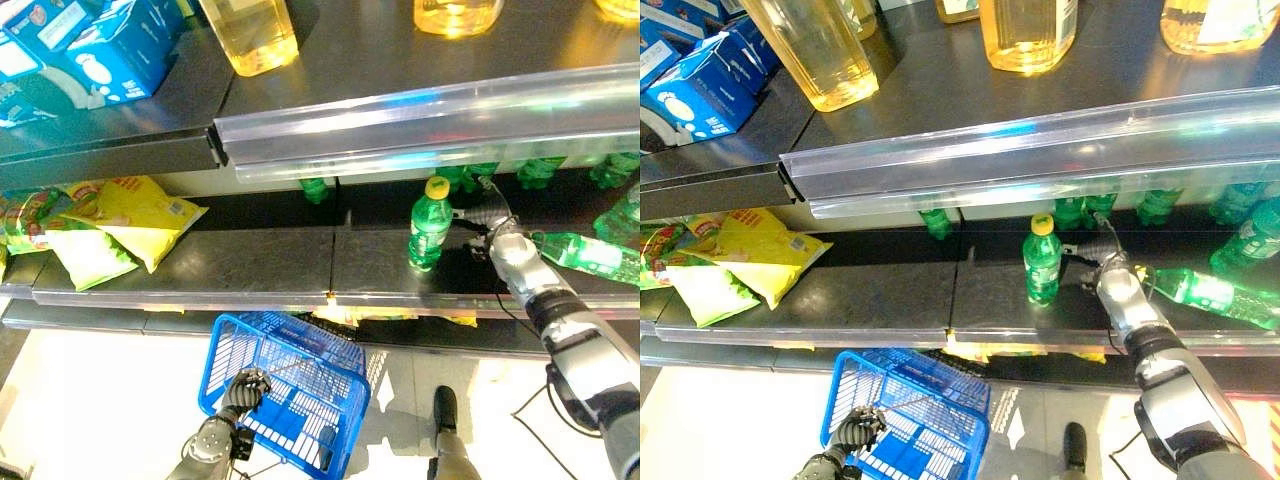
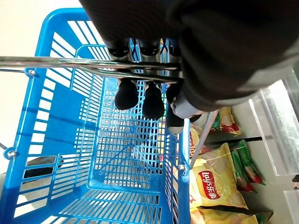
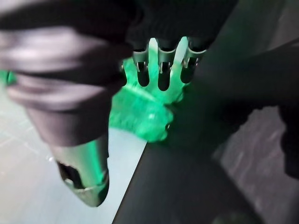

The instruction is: Pick up the snacks into the basket

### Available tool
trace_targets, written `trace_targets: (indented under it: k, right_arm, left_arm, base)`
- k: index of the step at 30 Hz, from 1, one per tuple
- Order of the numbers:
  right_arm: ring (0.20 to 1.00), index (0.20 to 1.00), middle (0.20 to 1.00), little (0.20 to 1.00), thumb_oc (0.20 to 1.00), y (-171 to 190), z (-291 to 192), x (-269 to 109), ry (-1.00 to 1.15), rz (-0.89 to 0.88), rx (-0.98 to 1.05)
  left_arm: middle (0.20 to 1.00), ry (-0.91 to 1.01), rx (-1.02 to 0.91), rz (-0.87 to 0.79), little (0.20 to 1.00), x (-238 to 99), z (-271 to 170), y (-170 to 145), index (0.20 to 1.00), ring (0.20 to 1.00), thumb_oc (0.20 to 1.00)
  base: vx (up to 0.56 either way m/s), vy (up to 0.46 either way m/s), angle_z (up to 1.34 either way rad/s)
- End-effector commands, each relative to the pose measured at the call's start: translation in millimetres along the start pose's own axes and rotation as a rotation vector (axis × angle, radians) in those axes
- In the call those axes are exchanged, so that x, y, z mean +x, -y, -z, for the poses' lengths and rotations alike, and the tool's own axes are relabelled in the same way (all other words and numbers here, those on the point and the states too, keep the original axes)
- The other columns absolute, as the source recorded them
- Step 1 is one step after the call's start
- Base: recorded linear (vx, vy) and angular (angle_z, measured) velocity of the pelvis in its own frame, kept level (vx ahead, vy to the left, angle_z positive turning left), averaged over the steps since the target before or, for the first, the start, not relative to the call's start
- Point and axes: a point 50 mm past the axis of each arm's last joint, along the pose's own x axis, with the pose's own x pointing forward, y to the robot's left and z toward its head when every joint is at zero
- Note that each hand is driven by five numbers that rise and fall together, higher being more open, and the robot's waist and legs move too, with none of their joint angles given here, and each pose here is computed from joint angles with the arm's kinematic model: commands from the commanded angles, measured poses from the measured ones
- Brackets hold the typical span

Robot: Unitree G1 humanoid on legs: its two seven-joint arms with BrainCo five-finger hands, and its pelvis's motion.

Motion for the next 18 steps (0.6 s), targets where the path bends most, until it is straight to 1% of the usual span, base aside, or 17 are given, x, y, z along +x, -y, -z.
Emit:
trace_targets:
  k: [1, 7, 8, 10, 13, 16, 18]
  right_arm:
    - [1.0, 1.0, 1.0, 1.0, 1.0, -5.1, -29.0, 6.5, 0.098, -0.014, -0.001]
    - [1.0, 1.0, 1.0, 1.0, 1.0, -23.6, -22.9, -0.7, 0.098, -0.096, -0.003]
    - [1.0, 1.0, 1.0, 1.0, 1.0, -34.1, -20.4, -5.9, 0.108, -0.152, -0.022]
    - [1.0, 1.0, 1.0, 1.0, 1.0, -37.0, -18.6, -8.0, 0.114, -0.18, -0.058]
    - [1.0, 1.0, 1.0, 1.0, 1.0, -35.4, -16.5, -8.5, 0.115, -0.189, -0.089]
    - [1.0, 1.0, 1.0, 1.0, 1.0, -25.5, -8.9, -6.3, 0.085, -0.155, -0.109]
    - [1.0, 1.0, 1.0, 1.0, 1.0, -8.4, 1.3, -2.1, 0.033, -0.093, -0.16]
  left_arm:
    - [0.2, 0.136, 0.054, -0.03, 0.2, -2.6, -24.5, -19.8, 0.2, 0.2, 0.2]
    - [0.2, 0.133, 0.059, -0.04, 0.2, -1.8, -24.7, -21.3, 0.2, 0.2, 0.2]
    - [0.2, 0.139, 0.062, -0.042, 0.2, -1.9, -25.9, -22.2, 0.2, 0.2, 0.2]
    - [0.2, 0.141, 0.066, -0.046, 0.2, -1.9, -26.8, -24.1, 0.2, 0.2, 0.2]
    - [0.2, 0.141, 0.066, -0.052, 0.2, -2.6, -26.3, -25.9, 0.2, 0.2, 0.2]
    - [0.2, 0.127, 0.061, -0.06, 0.2, -3.5, -22.4, -26.8, 0.2, 0.2, 0.2]
    - [0.2, 0.121, 0.053, -0.056, 0.2, -3.8, -20.9, -25.2, 0.2, 0.2, 0.2]
  base:
    - [0.01, -0.026, 0.17]
    - [0.01, -0.01, 0.13]
    - [0.0, 0.0, 0.0]
    - [0.0, 0.0, 0.0]
    - [0.0, 0.0, 0.0]
    - [0.0, 0.0, 0.0]
    - [0.0, 0.0, 0.0]
